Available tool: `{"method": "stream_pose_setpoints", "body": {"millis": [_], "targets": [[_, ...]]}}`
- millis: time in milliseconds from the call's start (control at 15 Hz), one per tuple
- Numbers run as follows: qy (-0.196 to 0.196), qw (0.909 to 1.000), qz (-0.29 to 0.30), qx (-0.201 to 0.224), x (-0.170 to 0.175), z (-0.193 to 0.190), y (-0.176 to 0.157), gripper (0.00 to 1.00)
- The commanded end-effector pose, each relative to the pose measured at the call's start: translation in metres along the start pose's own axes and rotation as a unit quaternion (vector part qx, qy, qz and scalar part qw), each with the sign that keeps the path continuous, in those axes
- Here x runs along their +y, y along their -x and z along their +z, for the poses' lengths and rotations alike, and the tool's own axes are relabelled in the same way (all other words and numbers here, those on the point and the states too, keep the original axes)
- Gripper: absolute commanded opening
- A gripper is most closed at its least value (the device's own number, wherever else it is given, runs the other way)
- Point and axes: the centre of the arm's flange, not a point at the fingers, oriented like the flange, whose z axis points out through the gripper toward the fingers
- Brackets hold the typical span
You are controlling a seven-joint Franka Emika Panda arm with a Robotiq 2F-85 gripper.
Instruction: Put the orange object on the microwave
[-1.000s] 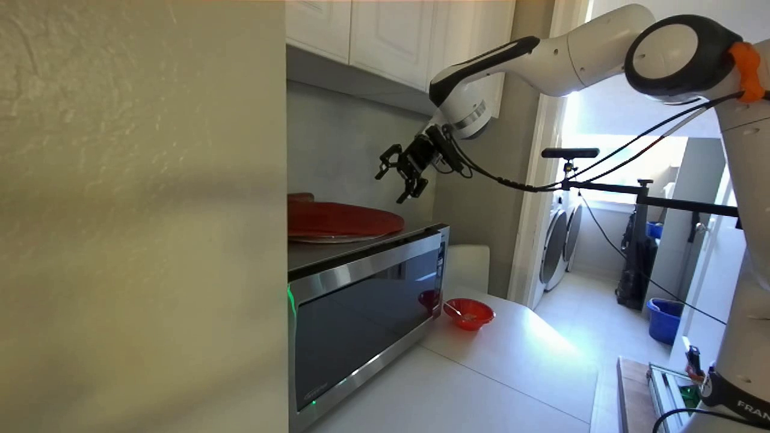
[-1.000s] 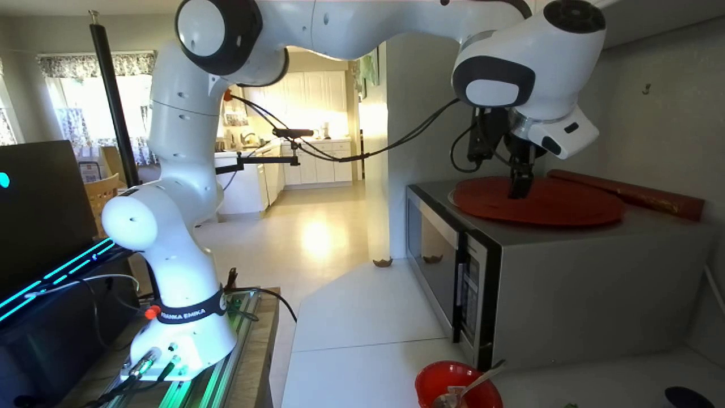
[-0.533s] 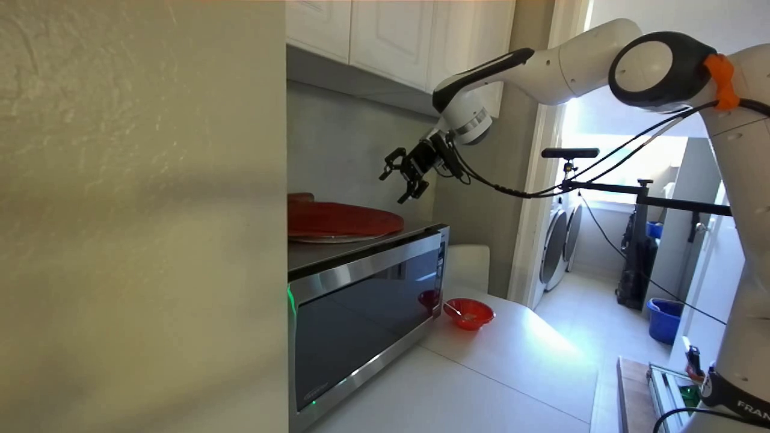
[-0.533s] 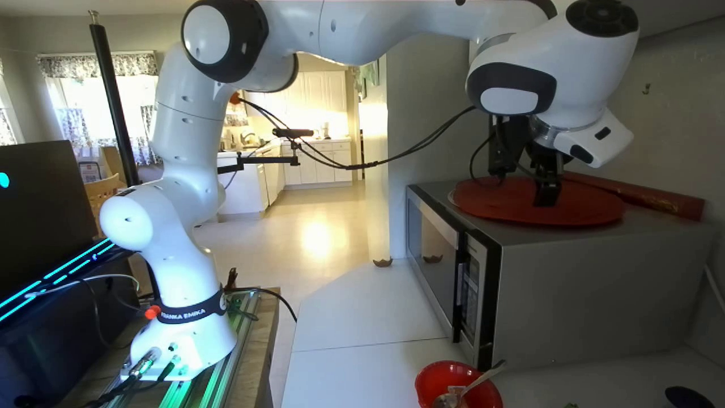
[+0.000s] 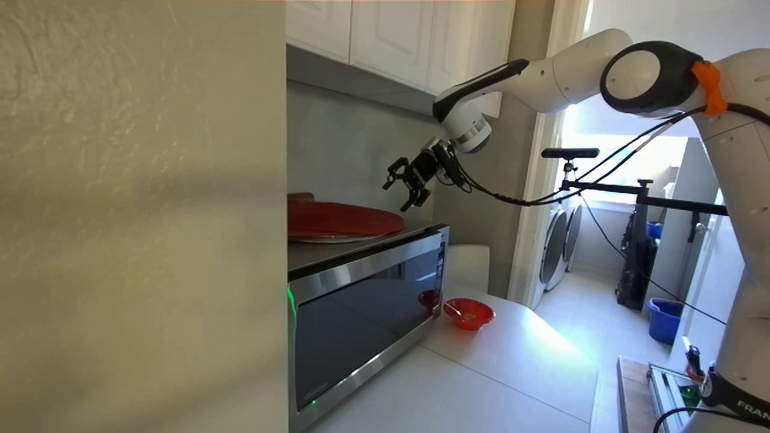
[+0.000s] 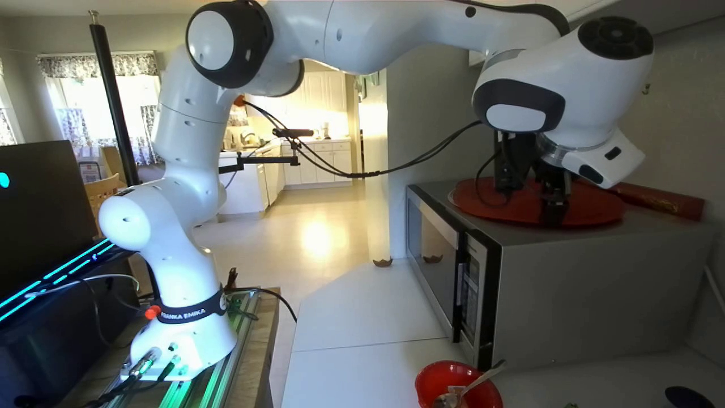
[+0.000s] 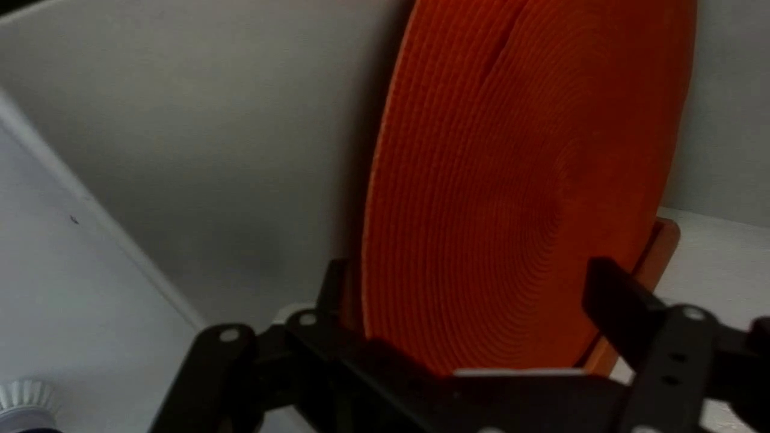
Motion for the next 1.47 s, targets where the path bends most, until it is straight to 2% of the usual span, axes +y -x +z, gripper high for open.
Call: {"method": "stream_pose_setpoints", "body": {"millis": [0,400,733,1267,1400], "targets": [[-0.009,0.9999,-0.01,-0.006,0.0,0.002,-0.012,1.0],[-0.005,0.9999,-0.012,-0.01,0.005,0.008,-0.015,0.99],[-0.007,0.9997,-0.016,-0.017,0.002,0.015,-0.013,0.85],[-0.004,0.9994,-0.021,-0.029,0.005,0.024,-0.01,0.87],[-0.005,0.9993,-0.022,-0.029,0.005,0.025,-0.009,0.77]]}}
